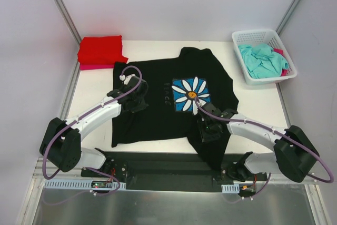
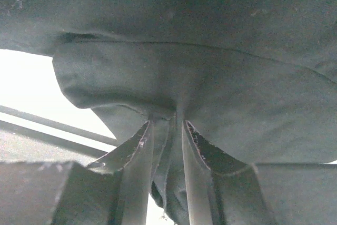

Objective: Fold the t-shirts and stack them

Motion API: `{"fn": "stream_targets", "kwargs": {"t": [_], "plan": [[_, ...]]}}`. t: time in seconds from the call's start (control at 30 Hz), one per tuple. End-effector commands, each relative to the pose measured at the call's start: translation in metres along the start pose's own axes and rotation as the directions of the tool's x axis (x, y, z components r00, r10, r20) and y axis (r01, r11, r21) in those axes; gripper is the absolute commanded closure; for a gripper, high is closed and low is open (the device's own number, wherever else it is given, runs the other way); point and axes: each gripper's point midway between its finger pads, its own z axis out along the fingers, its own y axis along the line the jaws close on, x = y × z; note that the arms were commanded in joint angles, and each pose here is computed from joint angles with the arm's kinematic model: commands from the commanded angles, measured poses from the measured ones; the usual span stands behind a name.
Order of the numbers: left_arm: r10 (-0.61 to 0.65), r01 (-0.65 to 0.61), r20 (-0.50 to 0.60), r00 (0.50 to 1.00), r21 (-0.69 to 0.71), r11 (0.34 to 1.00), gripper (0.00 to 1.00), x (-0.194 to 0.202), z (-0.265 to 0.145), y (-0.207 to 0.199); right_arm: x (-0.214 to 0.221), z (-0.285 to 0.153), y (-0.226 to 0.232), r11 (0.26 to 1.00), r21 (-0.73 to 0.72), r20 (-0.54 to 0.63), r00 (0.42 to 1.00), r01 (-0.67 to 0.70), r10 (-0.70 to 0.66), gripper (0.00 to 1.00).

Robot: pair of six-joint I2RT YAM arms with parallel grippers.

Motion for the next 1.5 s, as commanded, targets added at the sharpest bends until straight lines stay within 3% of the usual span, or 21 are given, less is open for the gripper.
{"fn": "stream_targets", "kwargs": {"t": [0.0, 0.17, 0.37, 0.47, 1.2, 1.47], "plan": [[0.0, 0.0, 0.04, 0.999, 0.0, 1.0, 1.0, -0.012, -0.007, -0.005, -0.017, 0.002, 0.003, 1.0, -0.001, 0.041, 0.999, 0.018, -0.018, 0.69], [0.006, -0.006, 0.036, 0.999, -0.002, 1.0, 1.0, -0.012, -0.006, -0.006, -0.021, 0.009, 0.005, 1.0, -0.008, 0.034, 0.999, 0.025, -0.024, 0.71], [0.006, -0.006, 0.04, 0.999, 0.002, 1.0, 1.0, -0.013, -0.007, -0.006, -0.021, 0.011, 0.005, 1.0, -0.009, 0.02, 1.0, 0.023, -0.023, 0.94], [0.004, -0.004, 0.036, 0.999, 0.001, 1.0, 1.0, -0.012, -0.007, -0.006, -0.019, 0.007, 0.005, 1.0, -0.011, 0.017, 1.0, 0.026, -0.026, 0.99], [0.003, -0.003, 0.022, 1.0, 0.013, 1.0, 1.0, -0.009, -0.007, -0.01, 0.012, -0.016, 0.001, 0.998, -0.039, -0.014, 0.999, 0.04, -0.04, 0.99], [0.003, -0.003, 0.019, 1.0, 0.018, 1.0, 1.0, -0.009, -0.008, -0.011, 0.014, -0.012, 0.005, 0.998, -0.043, -0.038, 0.998, 0.056, -0.057, 0.87]]}}
